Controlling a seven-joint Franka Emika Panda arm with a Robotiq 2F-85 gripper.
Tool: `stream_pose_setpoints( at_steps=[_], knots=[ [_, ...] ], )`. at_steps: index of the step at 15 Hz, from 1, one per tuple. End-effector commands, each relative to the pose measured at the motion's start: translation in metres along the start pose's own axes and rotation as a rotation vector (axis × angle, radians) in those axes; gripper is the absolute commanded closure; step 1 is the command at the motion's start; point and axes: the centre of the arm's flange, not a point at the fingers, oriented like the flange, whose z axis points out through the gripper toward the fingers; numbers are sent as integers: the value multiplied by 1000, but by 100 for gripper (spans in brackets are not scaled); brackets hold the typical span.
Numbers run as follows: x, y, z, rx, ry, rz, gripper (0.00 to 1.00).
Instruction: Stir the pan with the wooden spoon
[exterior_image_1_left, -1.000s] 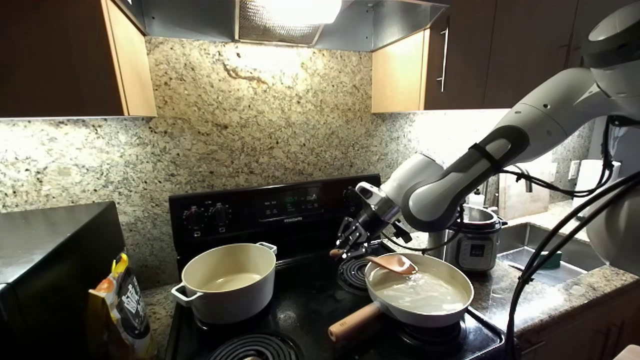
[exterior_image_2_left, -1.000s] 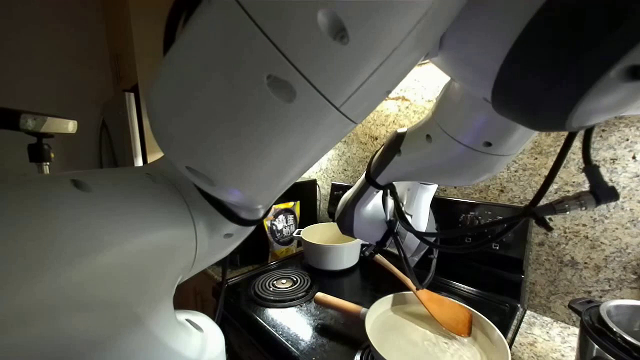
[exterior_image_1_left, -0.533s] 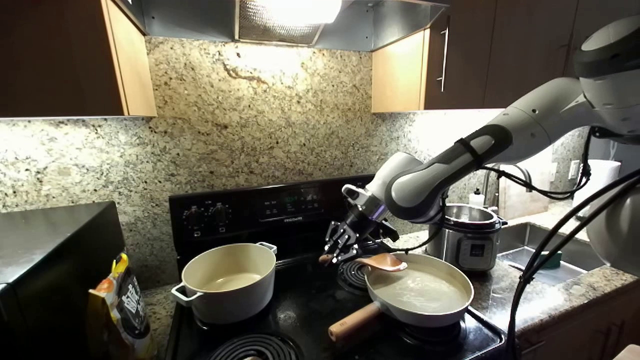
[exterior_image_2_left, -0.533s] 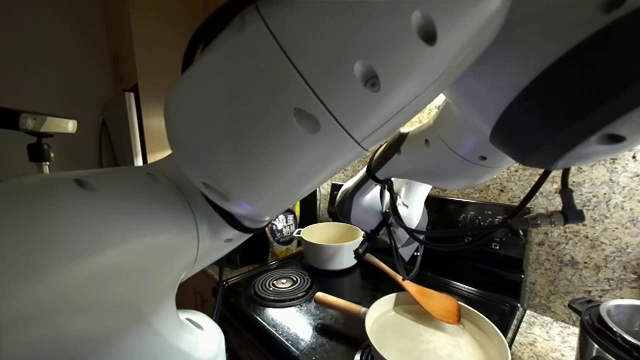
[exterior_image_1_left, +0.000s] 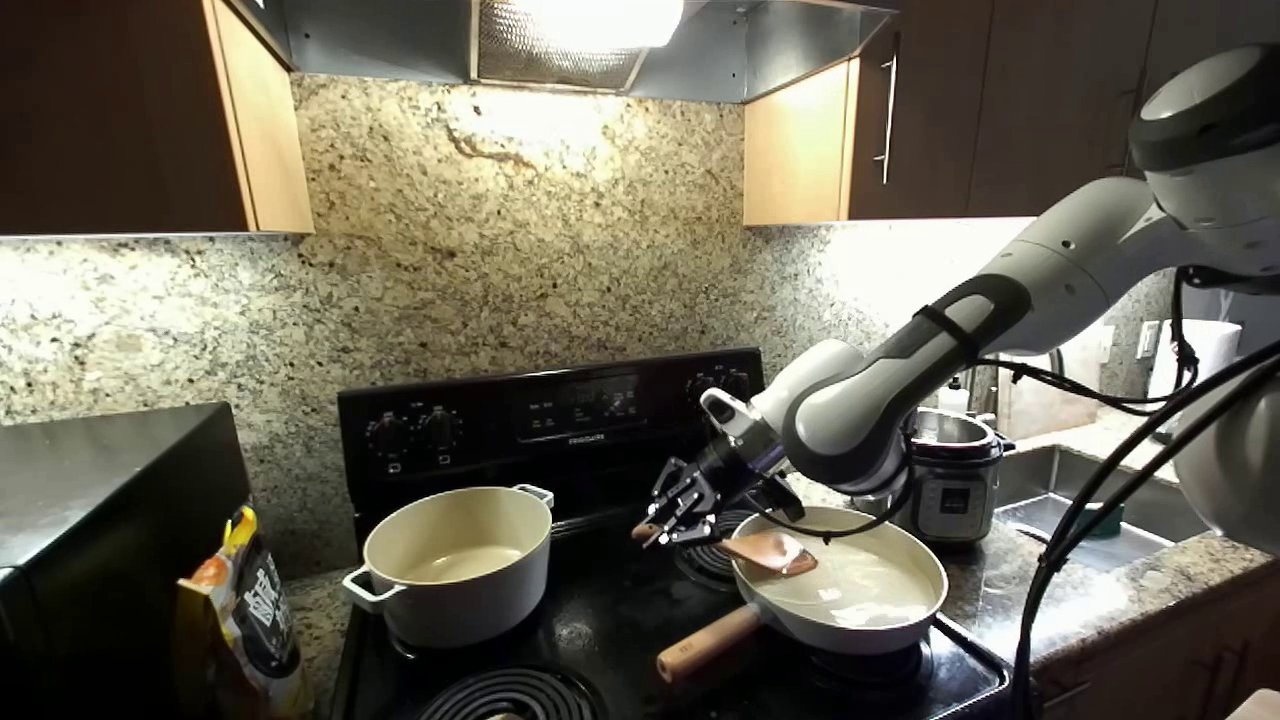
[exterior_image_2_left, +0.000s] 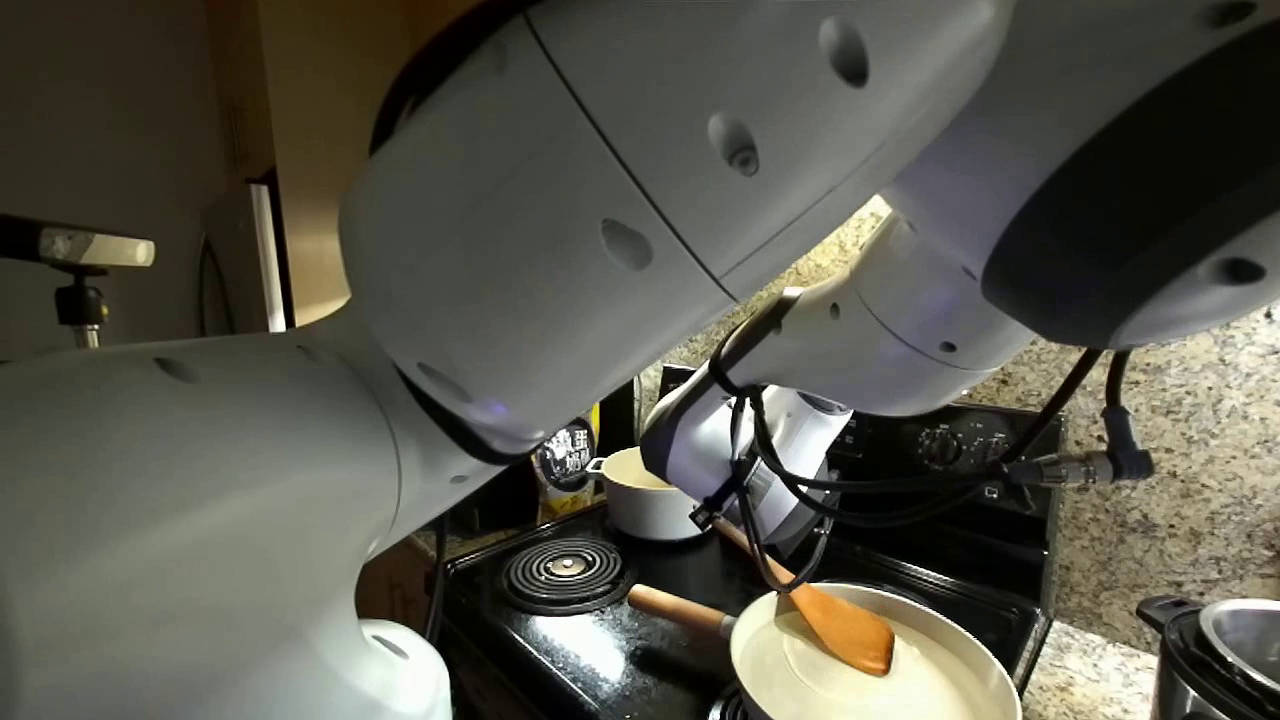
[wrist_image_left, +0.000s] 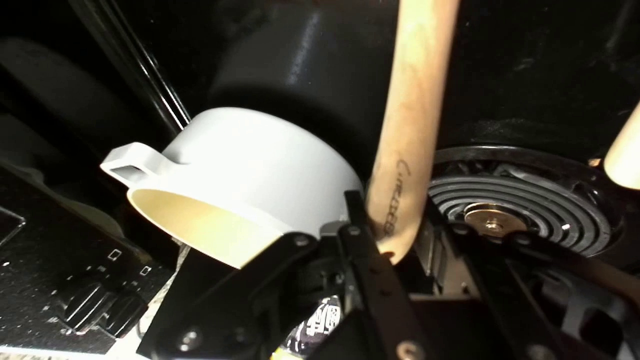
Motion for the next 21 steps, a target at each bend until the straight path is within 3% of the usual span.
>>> stream_pose_setpoints(
  at_steps=[1,5,11,21],
  knots=[
    [-1,-44,-13,-101,20,59,88],
    [-16,-68,-25,-180,52,129,88],
    [-38,-60,-50,-157,-2,183,88],
    [-47,-44,-62,16,-100,264,88]
  ],
)
